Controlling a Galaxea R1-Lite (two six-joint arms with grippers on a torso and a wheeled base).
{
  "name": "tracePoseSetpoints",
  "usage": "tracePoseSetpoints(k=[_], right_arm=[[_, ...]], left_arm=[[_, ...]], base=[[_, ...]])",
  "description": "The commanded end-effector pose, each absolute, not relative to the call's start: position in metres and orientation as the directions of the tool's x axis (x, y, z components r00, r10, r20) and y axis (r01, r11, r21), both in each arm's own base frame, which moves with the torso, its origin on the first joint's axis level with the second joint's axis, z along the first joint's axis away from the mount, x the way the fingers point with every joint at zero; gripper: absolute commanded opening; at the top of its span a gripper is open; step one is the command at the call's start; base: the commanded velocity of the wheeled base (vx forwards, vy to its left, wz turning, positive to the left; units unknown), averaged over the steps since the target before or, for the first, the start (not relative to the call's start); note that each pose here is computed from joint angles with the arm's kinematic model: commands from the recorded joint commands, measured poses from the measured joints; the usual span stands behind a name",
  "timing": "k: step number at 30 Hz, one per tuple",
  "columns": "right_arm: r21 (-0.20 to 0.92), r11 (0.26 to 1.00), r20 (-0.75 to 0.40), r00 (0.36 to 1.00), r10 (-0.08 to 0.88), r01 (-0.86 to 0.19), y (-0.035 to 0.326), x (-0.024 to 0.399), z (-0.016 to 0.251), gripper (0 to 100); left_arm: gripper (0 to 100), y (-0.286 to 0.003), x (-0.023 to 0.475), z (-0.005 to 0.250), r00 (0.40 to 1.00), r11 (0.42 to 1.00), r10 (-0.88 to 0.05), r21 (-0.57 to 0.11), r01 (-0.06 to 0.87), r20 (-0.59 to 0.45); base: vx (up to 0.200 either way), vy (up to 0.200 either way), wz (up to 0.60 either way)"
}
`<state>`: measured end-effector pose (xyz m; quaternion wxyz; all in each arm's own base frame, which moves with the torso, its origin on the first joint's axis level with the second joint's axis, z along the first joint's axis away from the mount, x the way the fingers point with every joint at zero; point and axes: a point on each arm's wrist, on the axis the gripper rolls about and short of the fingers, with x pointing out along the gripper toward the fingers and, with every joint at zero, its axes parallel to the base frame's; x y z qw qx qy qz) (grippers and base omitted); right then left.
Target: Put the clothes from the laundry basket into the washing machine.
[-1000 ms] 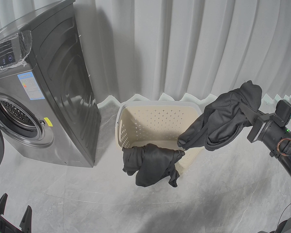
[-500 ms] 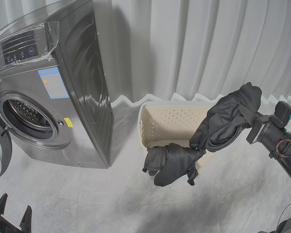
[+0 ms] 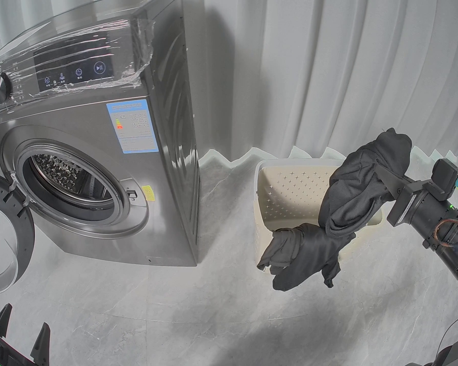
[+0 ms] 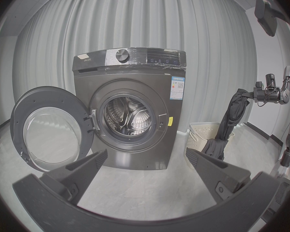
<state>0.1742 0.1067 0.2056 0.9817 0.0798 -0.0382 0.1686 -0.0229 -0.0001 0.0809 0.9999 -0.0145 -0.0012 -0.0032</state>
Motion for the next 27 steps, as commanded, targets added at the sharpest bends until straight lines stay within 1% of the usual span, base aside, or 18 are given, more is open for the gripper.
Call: tracePoseSetpoints(k=[1,6,15,27], right_arm=[[0.144,0.927,0.106,0.937,0.334,-0.346,0.1084,0.1736,0.2058,0],[0.146,0.921,0.106,0.931,0.349,-0.362,0.1114,0.1718,0.2054,0],[0.147,0.920,0.109,0.931,0.349,-0.363,0.1113,0.1717,0.2062,0],[0.146,0.921,0.101,0.931,0.350,-0.362,0.1115,0.1720,0.2046,0]], left_arm=[[100,-0.0001,-0.0229,0.0761,1.000,1.000,-0.008,-0.029,0.008,0.003],[100,-0.0001,-0.0229,0.0761,1.000,1.000,-0.006,-0.028,0.006,0.003],[100,-0.0001,-0.0229,0.0761,1.000,1.000,-0.006,-0.031,0.006,0.003],[100,-0.0001,-0.0229,0.0761,1.000,0.999,-0.006,-0.035,0.006,0.003]], base=[[0.000,0.200,0.00],[0.000,0.200,0.00],[0.000,0.000,0.00],[-0.200,0.000,0.00]])
